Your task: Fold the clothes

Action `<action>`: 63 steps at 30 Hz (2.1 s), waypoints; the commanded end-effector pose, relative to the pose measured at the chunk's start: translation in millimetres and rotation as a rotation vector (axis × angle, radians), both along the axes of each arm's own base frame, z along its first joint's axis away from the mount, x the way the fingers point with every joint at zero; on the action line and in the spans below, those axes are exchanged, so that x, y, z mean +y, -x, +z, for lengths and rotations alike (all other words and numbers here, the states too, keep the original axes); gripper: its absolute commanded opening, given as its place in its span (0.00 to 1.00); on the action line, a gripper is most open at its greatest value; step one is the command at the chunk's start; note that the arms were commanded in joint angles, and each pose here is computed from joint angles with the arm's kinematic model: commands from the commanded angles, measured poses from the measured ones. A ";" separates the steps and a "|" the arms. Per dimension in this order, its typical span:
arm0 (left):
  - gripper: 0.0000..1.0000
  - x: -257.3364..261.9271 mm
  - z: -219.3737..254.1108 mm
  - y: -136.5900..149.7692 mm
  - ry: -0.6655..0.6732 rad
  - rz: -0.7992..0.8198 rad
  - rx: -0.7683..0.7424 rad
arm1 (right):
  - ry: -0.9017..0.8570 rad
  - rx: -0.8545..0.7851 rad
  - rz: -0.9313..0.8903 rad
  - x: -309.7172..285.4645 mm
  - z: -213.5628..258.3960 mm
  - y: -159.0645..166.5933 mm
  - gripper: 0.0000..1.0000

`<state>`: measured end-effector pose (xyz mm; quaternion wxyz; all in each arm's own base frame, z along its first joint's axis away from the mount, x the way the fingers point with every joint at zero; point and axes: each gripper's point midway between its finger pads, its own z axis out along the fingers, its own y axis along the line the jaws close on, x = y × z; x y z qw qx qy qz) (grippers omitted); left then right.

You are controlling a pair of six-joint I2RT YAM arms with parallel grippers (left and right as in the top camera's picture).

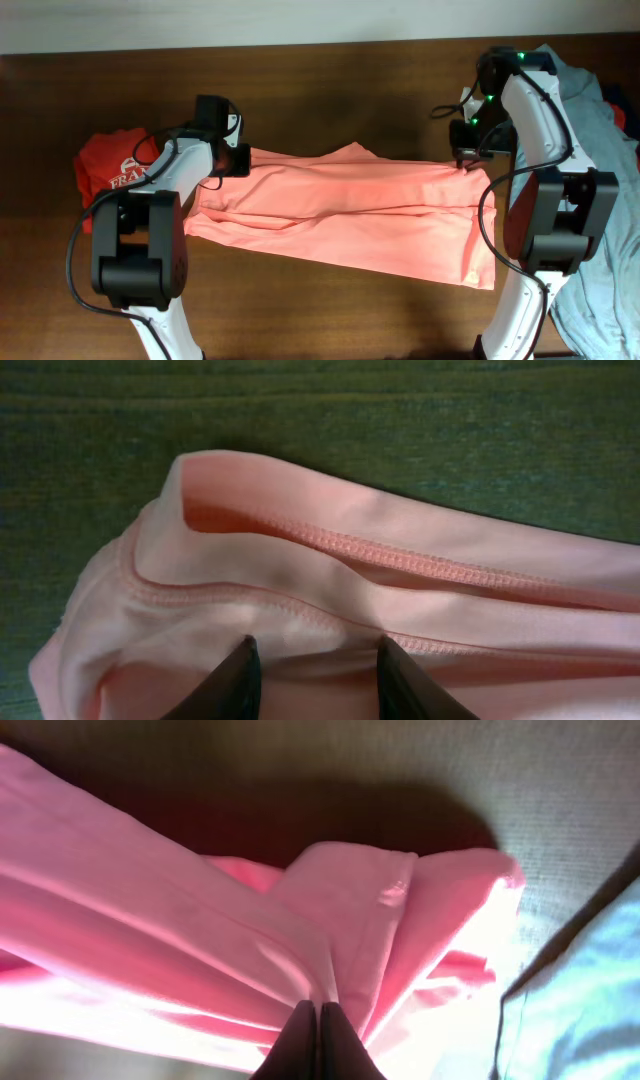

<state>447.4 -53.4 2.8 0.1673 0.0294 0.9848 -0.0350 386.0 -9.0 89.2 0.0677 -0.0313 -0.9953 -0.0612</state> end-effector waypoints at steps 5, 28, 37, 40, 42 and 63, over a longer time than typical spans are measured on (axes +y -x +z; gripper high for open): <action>0.38 7.0 -10.5 17.2 -0.018 0.017 0.056 | 0.012 0.132 0.017 -0.2 9.4 37.3 0.05; 0.38 7.2 -11.0 18.8 -0.019 0.017 0.063 | -0.002 0.347 0.007 4.3 -53.4 100.0 0.05; 0.38 7.2 -10.9 18.6 -0.019 0.017 0.062 | -0.010 0.387 0.007 5.6 -48.5 108.7 0.25; 0.38 7.2 -11.0 18.8 -0.019 0.017 0.063 | -0.008 0.380 0.007 5.4 -49.4 107.2 0.27; 0.38 7.0 -11.0 19.0 -0.018 0.017 0.064 | -0.008 0.375 0.007 5.3 -50.0 106.2 0.27; 0.73 -117.3 97.3 9.6 0.169 -0.467 -0.167 | 0.021 -0.011 -0.004 0.0 12.9 31.5 0.25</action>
